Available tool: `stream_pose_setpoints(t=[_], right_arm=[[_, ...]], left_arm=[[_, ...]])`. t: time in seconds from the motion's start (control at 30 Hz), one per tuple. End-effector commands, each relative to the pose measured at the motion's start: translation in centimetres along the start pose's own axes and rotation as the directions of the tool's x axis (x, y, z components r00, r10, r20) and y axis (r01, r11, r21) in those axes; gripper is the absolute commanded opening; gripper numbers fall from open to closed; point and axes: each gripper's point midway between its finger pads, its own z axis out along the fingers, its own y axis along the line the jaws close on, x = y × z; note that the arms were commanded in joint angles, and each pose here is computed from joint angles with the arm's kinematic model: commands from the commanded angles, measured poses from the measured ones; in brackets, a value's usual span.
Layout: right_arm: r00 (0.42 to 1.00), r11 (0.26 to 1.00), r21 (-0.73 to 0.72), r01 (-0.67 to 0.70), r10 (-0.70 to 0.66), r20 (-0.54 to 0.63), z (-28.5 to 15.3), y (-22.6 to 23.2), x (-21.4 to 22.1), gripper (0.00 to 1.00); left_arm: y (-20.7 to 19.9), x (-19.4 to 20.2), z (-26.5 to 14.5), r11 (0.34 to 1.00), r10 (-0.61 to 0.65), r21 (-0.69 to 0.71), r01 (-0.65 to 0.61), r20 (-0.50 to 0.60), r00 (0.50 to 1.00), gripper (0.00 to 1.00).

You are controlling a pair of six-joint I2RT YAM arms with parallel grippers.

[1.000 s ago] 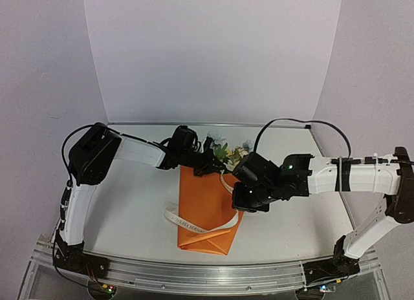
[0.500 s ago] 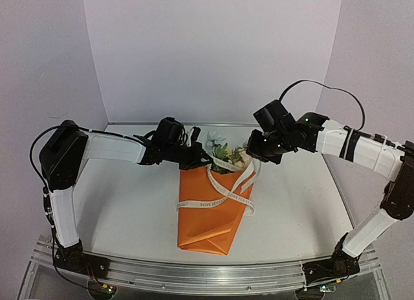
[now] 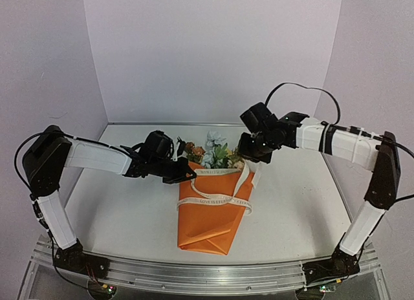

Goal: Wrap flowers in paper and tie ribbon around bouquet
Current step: Place the right side of the ribbon on the folded bouquet.

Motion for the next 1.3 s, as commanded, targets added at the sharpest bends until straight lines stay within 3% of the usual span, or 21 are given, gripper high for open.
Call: stream_pose_setpoints(t=[0.0, 0.2, 0.37, 0.5, 0.73, 0.97, 1.13, 1.2, 1.27], right_arm=[[0.999, 1.000, 0.011, 0.008, -0.008, -0.041, 2.7, 0.9, 0.7, 0.00], [0.994, 0.999, -0.003, 0.039, -0.039, -0.100, 4.6, 2.1, 2.5, 0.00], [0.989, 0.998, 0.009, 0.067, -0.065, -0.129, 5.6, 2.1, 4.0, 0.00], [0.995, 0.996, 0.035, 0.076, -0.074, -0.072, 5.2, 1.7, 2.2, 0.00], [0.996, 0.999, 0.022, 0.032, -0.030, -0.078, 6.1, 1.8, 0.2, 0.00], [0.990, 0.999, 0.014, 0.043, -0.040, -0.135, 7.0, 1.7, 1.9, 0.00], [0.988, 0.998, -0.004, 0.069, -0.069, -0.136, 6.6, 2.4, 2.0, 0.00], [0.988, 0.997, -0.012, 0.078, -0.079, -0.132, 6.4, 2.7, 1.9, 0.00], [0.988, 0.997, -0.019, 0.081, -0.082, -0.132, 6.4, 3.0, 1.8, 0.00]], left_arm=[[-0.8, -1.8, -3.4, 1.000, 0.002, -0.028, 0.002, 0.143, 0.990, 0.00], [2.4, -0.9, -5.9, 0.979, -0.033, -0.183, 0.085, 0.268, 0.963, 0.00], [4.8, 1.0, -5.0, 0.955, -0.099, -0.244, 0.166, 0.264, 0.959, 0.00], [4.7, 1.8, -5.3, 0.949, -0.089, -0.267, 0.166, 0.280, 0.956, 0.00], [6.7, 1.3, -10.8, 0.917, -0.101, -0.303, 0.260, 0.454, 0.885, 0.07], [8.1, 3.2, -10.7, 0.903, -0.146, -0.310, 0.296, 0.428, 0.892, 0.32], [7.2, 2.4, -12.4, 0.910, -0.093, -0.327, 0.254, 0.437, 0.894, 0.44], [6.1, 1.7, -13.4, 0.930, -0.053, -0.303, 0.209, 0.452, 0.891, 0.50], [3.0, 0.6, -13.5, 0.973, 0.030, -0.220, 0.073, 0.433, 0.901, 0.56]])
